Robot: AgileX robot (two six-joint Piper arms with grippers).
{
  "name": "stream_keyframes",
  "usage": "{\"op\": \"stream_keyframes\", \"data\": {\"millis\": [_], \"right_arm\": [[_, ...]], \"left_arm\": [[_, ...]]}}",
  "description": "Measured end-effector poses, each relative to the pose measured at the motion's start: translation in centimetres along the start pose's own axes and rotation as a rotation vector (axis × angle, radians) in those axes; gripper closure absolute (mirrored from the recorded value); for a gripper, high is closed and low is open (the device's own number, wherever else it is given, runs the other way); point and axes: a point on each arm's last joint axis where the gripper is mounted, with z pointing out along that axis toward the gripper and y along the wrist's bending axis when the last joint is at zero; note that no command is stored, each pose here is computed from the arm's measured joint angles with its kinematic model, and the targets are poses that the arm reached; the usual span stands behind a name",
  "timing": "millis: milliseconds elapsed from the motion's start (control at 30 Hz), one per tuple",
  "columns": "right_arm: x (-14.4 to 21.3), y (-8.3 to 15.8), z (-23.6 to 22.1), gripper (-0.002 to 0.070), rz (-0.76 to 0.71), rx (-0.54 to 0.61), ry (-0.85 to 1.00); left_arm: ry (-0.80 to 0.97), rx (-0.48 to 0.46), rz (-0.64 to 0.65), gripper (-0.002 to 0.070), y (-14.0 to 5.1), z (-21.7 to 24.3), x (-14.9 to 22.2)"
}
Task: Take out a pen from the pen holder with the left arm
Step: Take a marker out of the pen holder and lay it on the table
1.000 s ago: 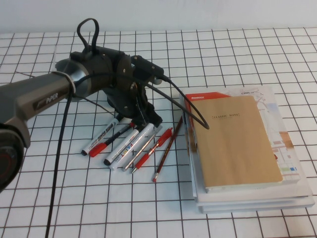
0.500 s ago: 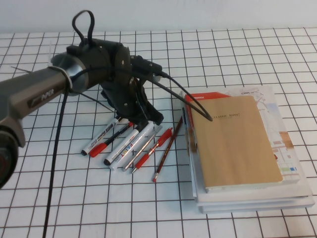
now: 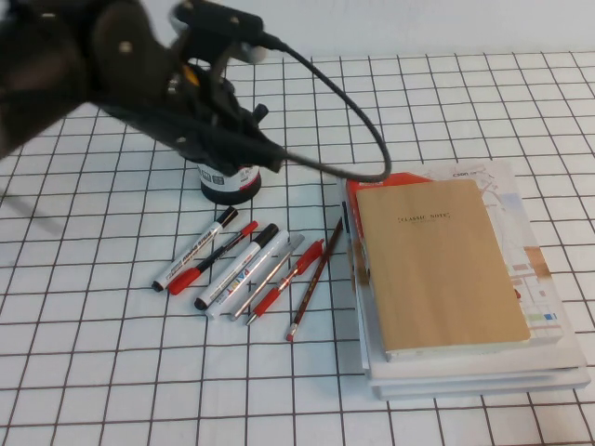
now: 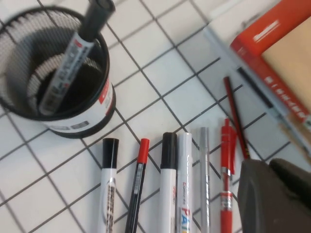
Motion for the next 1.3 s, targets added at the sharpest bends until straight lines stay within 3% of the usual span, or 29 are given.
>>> {"op": "stream_keyframes", "data": {"millis": [267,800,1300], "right_arm": [[0.0,0.0,0.0,0.0691,0.000,0.000,0.000],[0.0,0.0,0.0,0.0691,0.000,0.000,0.000],[0.0,0.0,0.0,0.0691,0.000,0.000,0.000]], "left_arm": [[-0.200,-0.059,0.012,0.0675,-1.6,-8.1,5.9],[-0.457,-0.080,-0.065,0.0675,-4.4,-11.9,20.6],[-0.436,-0.090,-0.042,0.0675,-4.7,-11.9,22.8]]}}
